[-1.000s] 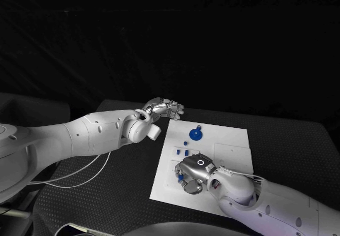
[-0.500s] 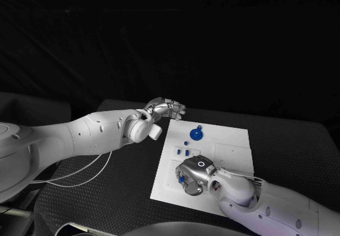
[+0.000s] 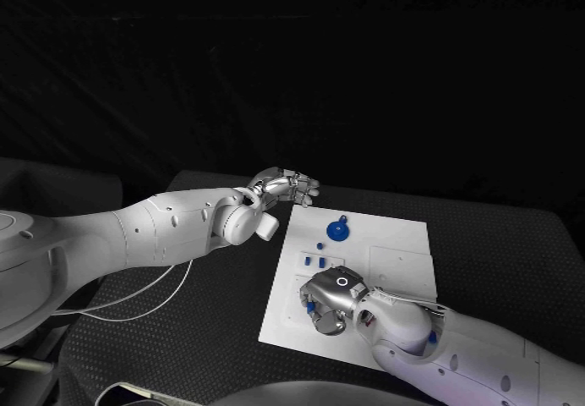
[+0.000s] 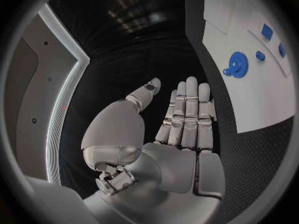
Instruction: Assemble the parts on the task board
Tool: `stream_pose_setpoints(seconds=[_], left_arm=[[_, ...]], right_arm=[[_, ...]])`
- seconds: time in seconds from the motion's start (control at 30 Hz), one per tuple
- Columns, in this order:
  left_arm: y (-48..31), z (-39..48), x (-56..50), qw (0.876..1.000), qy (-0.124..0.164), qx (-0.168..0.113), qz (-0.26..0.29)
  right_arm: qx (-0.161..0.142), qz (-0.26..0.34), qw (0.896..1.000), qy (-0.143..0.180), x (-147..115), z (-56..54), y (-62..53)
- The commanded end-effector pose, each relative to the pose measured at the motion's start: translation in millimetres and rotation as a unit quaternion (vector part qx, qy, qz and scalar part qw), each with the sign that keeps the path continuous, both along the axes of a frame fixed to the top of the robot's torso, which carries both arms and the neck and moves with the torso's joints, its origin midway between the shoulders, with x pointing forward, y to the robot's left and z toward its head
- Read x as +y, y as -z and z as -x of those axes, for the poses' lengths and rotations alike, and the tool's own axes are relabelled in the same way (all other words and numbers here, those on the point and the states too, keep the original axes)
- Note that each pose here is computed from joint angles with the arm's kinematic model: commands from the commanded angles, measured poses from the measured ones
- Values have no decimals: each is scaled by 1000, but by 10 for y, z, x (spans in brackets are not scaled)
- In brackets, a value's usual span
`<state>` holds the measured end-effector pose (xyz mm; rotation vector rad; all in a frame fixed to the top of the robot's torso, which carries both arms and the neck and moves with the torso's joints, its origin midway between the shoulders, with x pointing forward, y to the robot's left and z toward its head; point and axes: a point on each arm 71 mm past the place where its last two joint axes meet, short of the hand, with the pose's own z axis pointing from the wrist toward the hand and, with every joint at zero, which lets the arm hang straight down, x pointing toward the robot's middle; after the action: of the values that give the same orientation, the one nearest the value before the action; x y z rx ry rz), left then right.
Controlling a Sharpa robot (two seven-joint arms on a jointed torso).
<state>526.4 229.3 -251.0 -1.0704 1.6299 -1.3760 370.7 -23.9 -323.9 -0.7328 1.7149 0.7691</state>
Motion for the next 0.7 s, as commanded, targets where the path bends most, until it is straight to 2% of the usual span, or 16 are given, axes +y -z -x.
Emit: stream_pose_setpoints(seconds=[0.03, 0.33, 0.7], left_arm=[[-10, 3, -24, 1000, 7, 0, 8], [-10, 4, -13, 1000, 7, 0, 7], [-9, 3, 1, 1000, 5, 1, 7]], right_arm=[[22, 27, 999, -5, -32, 49, 113], [31, 9, 999, 0, -76, 49, 99], [12, -48, 999, 16, -142, 55, -7]])
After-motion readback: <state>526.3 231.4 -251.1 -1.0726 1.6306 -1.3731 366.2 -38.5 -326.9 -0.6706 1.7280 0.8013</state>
